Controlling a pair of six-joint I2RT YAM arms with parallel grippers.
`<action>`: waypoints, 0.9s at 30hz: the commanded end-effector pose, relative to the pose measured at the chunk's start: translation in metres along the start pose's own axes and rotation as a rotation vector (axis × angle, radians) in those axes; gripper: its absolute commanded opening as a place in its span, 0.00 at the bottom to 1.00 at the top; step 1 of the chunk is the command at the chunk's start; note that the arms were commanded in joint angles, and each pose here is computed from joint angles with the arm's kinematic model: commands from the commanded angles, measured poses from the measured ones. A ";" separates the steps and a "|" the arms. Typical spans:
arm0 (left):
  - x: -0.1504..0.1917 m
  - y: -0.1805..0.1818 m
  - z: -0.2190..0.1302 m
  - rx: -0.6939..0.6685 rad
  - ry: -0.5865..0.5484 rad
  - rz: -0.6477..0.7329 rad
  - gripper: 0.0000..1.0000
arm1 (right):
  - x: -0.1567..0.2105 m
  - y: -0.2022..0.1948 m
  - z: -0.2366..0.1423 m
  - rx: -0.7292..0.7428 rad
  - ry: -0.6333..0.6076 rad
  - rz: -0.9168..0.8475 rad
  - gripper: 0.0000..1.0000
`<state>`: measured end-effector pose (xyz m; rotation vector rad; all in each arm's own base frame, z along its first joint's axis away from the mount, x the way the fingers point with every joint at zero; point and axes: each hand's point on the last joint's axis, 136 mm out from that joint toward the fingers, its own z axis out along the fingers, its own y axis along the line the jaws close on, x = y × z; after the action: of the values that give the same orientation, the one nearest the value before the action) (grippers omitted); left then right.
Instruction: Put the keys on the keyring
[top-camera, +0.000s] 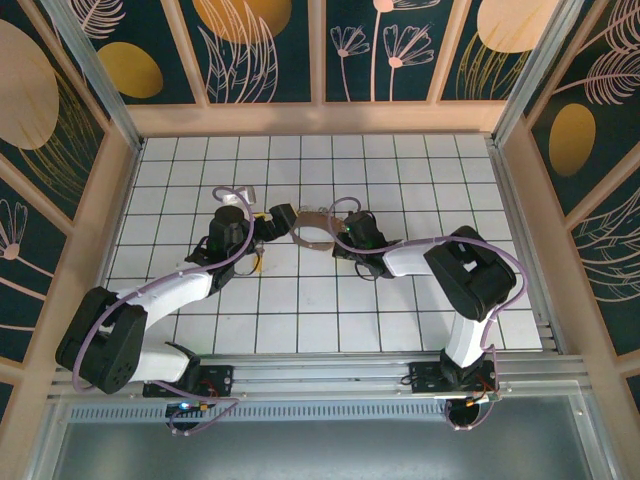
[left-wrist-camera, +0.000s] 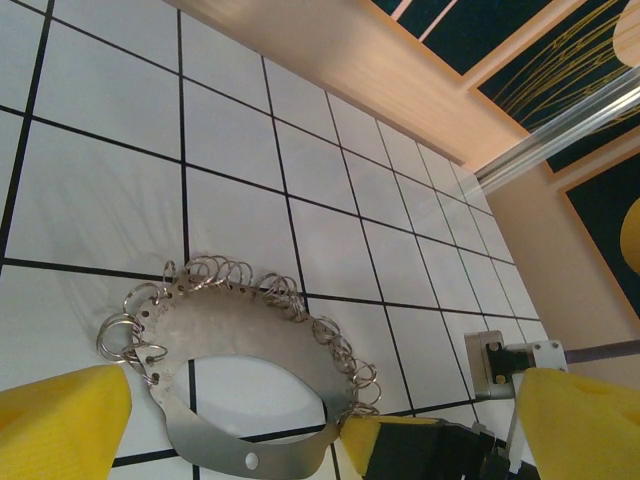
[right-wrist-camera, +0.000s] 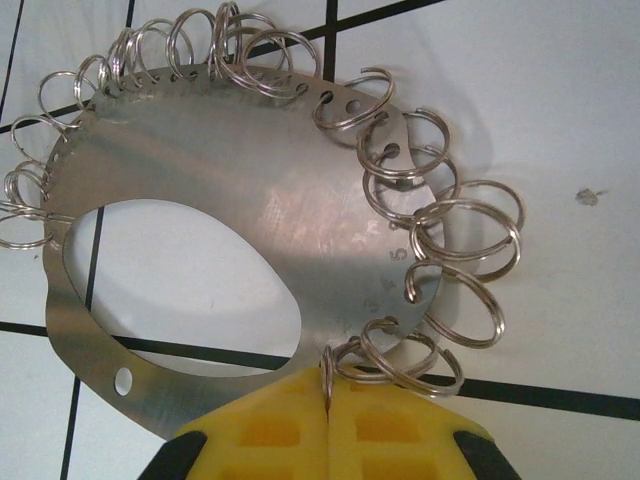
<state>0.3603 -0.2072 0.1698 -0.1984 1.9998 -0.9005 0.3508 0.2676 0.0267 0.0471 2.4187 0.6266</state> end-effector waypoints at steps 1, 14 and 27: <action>-0.024 -0.008 0.001 -0.023 -0.076 -0.005 0.99 | -0.022 0.017 -0.012 -0.054 -0.029 -0.076 0.00; -0.050 -0.056 0.000 0.088 -0.074 0.239 0.97 | -0.097 0.102 -0.126 -0.590 -0.232 -0.424 0.00; -0.045 -0.108 -0.007 0.344 -0.023 0.373 0.87 | -0.106 0.125 -0.169 -0.898 -0.212 -0.525 0.00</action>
<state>0.3686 -0.2442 0.2535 0.2246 1.8284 -0.9018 0.3302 0.2782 0.2319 -0.6828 1.7858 1.2381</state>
